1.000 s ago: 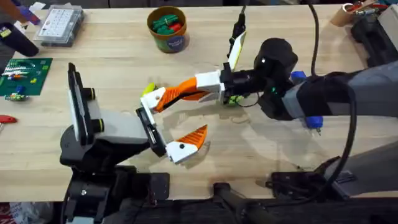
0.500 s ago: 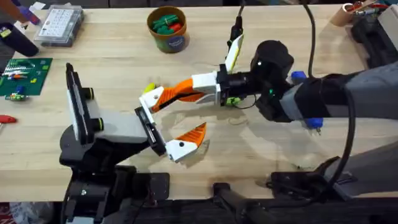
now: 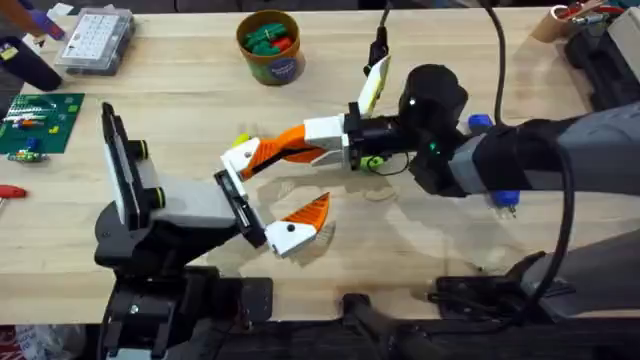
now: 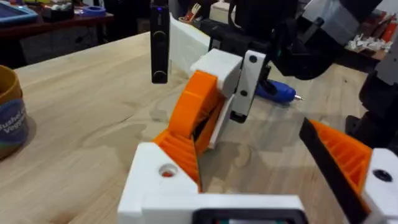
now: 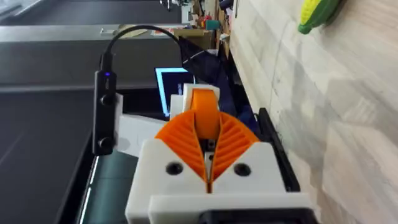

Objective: Pick up the gripper from the table and insert it into the empty holder that is missing its gripper. Then pick up a screw, insert it into the mounting hole, and use the screwdriver to tighten it. Finally, clean up the table by picking up the vegetable and placing it into the bucket.

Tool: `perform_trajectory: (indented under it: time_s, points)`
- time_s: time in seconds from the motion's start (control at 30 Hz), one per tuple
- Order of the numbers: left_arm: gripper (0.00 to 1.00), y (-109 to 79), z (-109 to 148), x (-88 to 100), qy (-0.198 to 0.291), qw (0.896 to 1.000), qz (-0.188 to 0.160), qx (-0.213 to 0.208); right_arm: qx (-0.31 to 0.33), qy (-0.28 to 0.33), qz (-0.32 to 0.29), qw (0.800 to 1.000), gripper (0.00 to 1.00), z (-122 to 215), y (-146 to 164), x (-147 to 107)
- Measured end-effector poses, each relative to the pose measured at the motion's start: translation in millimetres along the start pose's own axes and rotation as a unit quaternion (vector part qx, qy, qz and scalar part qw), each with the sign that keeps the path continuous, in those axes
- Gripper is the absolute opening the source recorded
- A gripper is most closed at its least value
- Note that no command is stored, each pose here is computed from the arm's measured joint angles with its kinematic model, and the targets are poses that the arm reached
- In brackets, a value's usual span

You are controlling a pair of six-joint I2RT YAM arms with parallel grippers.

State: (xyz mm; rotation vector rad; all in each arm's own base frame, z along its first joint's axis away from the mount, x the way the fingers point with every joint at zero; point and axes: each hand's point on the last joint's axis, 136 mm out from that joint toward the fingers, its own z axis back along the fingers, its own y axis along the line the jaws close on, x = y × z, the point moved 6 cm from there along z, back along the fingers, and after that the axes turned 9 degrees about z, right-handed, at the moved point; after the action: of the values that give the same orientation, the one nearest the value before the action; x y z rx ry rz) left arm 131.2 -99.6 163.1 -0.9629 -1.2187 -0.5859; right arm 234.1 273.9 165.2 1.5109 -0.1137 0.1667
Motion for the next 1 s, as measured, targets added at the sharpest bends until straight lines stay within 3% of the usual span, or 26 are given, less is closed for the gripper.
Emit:
perform_trajectory:
  time_s: [1.0]
  points:
    - [0.988,0.1,0.0,0.3,-0.001,1.000,-0.006,0.001,-0.006,-0.017,0.029,0.999,0.006,2.4,4.1,-2.5]
